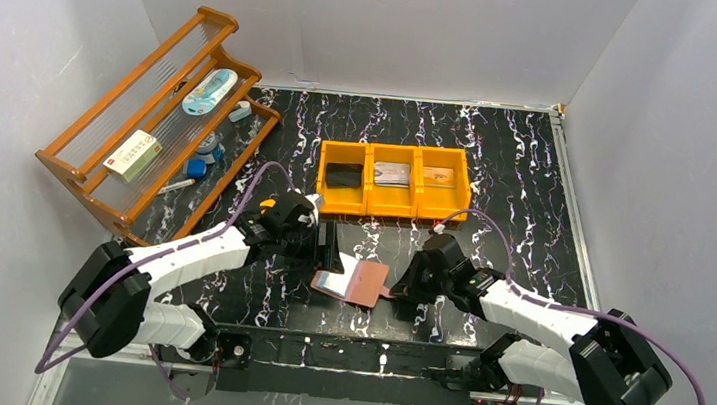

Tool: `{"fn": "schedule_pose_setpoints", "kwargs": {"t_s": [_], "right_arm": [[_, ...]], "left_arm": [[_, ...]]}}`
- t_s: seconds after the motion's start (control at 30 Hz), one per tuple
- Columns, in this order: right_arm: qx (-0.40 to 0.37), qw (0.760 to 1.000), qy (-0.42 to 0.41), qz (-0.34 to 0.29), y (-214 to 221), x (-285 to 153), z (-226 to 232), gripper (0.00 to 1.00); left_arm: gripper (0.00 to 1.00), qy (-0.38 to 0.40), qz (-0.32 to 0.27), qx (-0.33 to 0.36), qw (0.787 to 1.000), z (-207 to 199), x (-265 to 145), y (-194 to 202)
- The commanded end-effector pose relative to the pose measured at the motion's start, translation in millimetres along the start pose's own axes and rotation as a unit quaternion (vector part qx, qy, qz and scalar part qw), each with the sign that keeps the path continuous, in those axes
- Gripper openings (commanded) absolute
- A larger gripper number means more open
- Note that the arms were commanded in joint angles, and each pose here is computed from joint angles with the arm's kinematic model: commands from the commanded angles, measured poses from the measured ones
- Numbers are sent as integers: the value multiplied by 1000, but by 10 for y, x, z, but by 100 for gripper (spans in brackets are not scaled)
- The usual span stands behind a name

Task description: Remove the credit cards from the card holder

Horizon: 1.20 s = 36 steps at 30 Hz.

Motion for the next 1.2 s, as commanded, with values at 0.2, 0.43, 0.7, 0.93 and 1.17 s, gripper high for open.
{"fn": "schedule_pose_setpoints", "kwargs": {"t_s": [0.2,0.43,0.7,0.93,1.17], "right_arm": [[3,999,-32,-3,3,68,41,15],[10,1000,-18,6,82,122,-121,16],[14,1000,-16,13,104,154,-134,16],[16,1000,-16,13,101,163,-133,16],[16,1000,-12,14,106,180,-152,16]], "left_arm": [[71,31,0,18,999,-146,57,-69],[71,31,15,19,999,-137,175,-30],[70,9,33,13,999,-49,301,37],[64,24,31,21,999,-166,273,4],[64,24,14,23,999,-229,179,-62]]}}
Point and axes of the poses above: each gripper's point midway between its finger pads, its own x axis out along the fingers, its own z axis along the line the jaws close on, y = z × x, the point moved 2 cm from there along -x, back along the fingers, and after that the axes turned 9 degrees about x, right-handed, at the moved point
